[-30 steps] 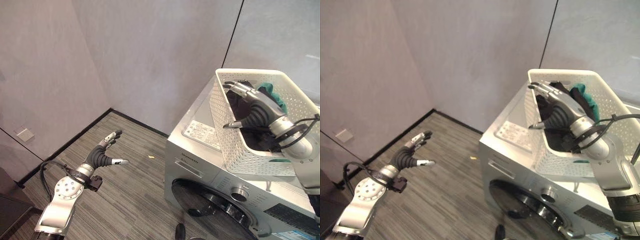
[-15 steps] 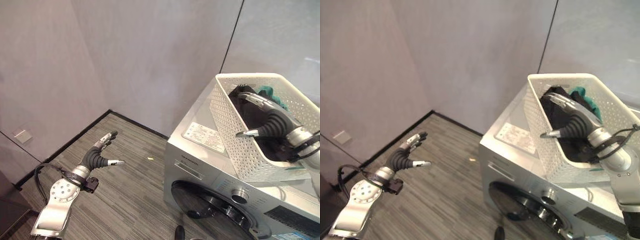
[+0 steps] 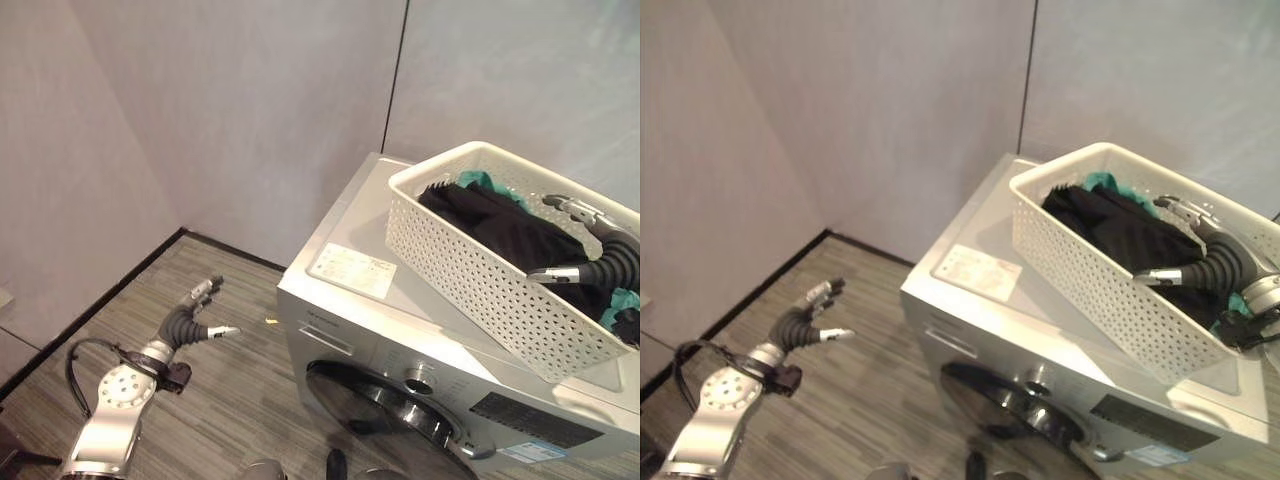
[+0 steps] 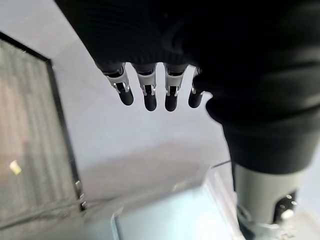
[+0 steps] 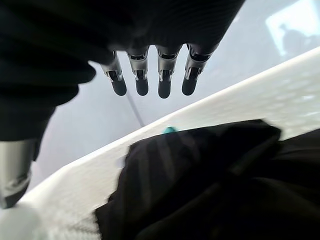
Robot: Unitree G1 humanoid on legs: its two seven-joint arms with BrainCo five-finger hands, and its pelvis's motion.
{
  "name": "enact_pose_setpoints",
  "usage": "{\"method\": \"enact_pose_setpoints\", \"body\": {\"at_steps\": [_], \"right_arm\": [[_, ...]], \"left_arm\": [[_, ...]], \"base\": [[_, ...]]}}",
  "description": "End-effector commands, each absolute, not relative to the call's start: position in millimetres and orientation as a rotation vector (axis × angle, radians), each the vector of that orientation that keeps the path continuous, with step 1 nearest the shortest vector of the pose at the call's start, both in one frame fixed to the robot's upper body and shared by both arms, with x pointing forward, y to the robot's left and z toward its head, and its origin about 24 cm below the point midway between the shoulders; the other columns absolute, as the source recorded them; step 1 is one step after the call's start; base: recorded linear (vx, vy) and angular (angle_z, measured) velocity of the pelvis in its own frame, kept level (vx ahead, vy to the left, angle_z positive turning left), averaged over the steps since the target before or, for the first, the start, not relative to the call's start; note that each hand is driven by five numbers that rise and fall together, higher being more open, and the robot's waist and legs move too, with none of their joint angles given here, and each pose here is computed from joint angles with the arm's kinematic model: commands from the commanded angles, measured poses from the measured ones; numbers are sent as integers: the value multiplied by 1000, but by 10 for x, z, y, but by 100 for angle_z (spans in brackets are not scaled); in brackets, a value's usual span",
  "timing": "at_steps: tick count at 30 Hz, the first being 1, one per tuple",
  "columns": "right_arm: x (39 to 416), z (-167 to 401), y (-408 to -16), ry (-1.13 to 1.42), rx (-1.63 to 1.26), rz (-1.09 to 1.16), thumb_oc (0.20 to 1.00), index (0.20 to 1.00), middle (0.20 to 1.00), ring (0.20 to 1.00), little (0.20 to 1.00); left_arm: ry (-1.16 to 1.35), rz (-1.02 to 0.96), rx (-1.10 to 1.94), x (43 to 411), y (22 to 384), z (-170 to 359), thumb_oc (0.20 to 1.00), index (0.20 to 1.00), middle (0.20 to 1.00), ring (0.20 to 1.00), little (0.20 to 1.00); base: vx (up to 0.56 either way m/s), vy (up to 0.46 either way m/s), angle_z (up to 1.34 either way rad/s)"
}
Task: Grab the laundry basket,head to the washer,open it,put in the laundry and shut it.
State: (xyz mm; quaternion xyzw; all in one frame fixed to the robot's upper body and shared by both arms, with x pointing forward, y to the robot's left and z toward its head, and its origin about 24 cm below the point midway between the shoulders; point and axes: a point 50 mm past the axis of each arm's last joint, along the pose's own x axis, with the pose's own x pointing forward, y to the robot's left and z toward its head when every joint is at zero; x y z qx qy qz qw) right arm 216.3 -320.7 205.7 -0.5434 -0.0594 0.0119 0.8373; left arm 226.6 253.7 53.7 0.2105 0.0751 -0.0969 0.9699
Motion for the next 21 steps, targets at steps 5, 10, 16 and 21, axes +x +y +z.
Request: {"method": "enact_pose_setpoints", "body": {"at_steps": [5, 10, 16, 21], "right_arm": [[2297, 2213, -3251, -212, -1179, -75, 1000, 1000, 1000, 1000, 1000], [2395, 2142, -3068, -259, -1141, -25, 1000, 1000, 1000, 1000, 1000], [2522, 2134, -2816, -316, -1102, 79, 1000, 1000, 1000, 1000, 1000], [2526, 2093, -2746, -311, -1089, 123, 1000, 1000, 1000, 1000, 1000]], "left_arm": [[19, -149, 485, 2334, 2617, 823, 1000, 1000, 1000, 1000, 1000], [15, -110, 494, 2294, 2701, 855, 1000, 1000, 1000, 1000, 1000], [10, -71, 502, 2227, 2784, 898, 1000, 1000, 1000, 1000, 1000], [38, -57, 507, 2162, 2835, 869, 1000, 1000, 1000, 1000, 1000]], "base": [[176, 77, -32], [179, 158, -69], [83, 74, -35], [54, 34, -39]]}}
